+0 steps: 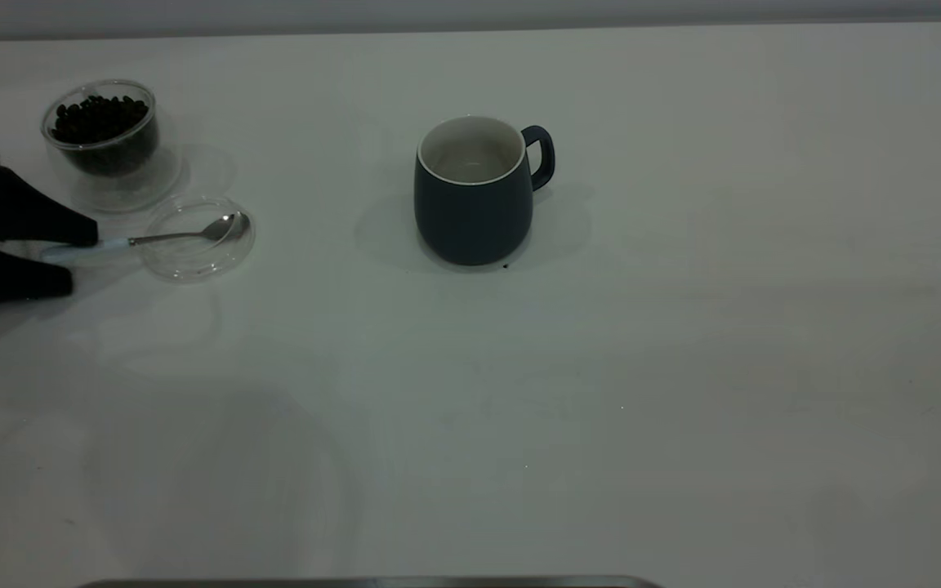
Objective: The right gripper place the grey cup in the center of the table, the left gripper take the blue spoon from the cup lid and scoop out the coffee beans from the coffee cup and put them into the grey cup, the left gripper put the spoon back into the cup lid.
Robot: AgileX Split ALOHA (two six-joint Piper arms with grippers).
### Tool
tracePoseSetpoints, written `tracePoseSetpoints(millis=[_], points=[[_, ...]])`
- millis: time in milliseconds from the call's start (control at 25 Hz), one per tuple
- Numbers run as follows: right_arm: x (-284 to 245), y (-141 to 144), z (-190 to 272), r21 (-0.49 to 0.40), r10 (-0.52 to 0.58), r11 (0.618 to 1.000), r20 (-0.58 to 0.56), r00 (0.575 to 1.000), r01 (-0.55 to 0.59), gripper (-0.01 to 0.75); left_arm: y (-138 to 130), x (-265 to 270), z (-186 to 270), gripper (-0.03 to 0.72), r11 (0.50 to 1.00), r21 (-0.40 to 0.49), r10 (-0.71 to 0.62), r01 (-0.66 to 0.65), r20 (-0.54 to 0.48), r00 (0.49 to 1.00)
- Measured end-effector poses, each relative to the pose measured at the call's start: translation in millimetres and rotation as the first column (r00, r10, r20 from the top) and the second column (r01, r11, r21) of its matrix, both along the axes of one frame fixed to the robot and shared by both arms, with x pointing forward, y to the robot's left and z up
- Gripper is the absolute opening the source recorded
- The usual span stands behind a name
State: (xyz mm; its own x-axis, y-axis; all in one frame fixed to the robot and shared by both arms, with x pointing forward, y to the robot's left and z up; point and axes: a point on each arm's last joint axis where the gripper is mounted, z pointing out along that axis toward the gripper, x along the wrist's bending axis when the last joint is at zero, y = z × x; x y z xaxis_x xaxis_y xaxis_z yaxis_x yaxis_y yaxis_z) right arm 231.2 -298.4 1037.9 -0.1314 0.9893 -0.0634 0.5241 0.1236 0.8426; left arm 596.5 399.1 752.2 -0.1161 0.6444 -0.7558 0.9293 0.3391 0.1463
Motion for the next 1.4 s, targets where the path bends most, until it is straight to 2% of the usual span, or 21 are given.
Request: tracePoseSetpoints(millis=[160, 320, 440, 640, 840, 1000, 1160, 1400], points=[[0.0, 0.0, 0.0, 0.0, 0.0, 1.0, 0.0, 1.0, 0.0, 0.462, 10.3, 16.4, 33.2, 0.648, 0.998, 0.058, -0.037, 0.034, 0.043, 0.998], [0.0, 0.0, 0.0, 0.0, 0.0, 1.0, 0.0, 1.0, 0.0, 0.462, 20.9, 26.5, 90.6, 0.644, 0.982, 0.166, -0.103, 0.09, 0.071, 0.992], [0.0, 0.0, 0.0, 0.0, 0.0, 1.0, 0.0, 1.0, 0.0, 0.462, 27.5, 25.4, 138.2, 0.635, 0.957, 0.259, -0.151, 0.134, 0.046, 0.988], [0.0, 0.0, 0.0, 0.0, 0.0, 1.0, 0.0, 1.0, 0.0, 0.462, 23.2, 8.3, 208.2, 0.622, 0.937, 0.303, -0.181, 0.174, -0.005, 0.983], [0.0, 0.0, 0.0, 0.0, 0.0, 1.0, 0.0, 1.0, 0.0, 0.462, 8.7, -12.1, 262.7, 0.611, 0.894, 0.401, -0.204, 0.199, -0.031, 0.978], [0.0, 0.0, 0.0, 0.0, 0.0, 1.0, 0.0, 1.0, 0.0, 0.462, -15.3, -29.5, 300.4, 0.602, 0.847, 0.474, -0.246, 0.241, -0.054, 0.968], [0.0, 0.0, 0.0, 0.0, 0.0, 1.0, 0.0, 1.0, 0.0, 0.462, -45.1, -39.7, 323.6, 0.593, 0.788, 0.548, -0.294, 0.282, -0.068, 0.953], [0.0, 0.0, 0.0, 0.0, 0.0, 1.0, 0.0, 1.0, 0.0, 0.462, -86.4, -46.6, 337.3, 0.593, 0.723, 0.609, -0.347, 0.327, -0.089, 0.934]])
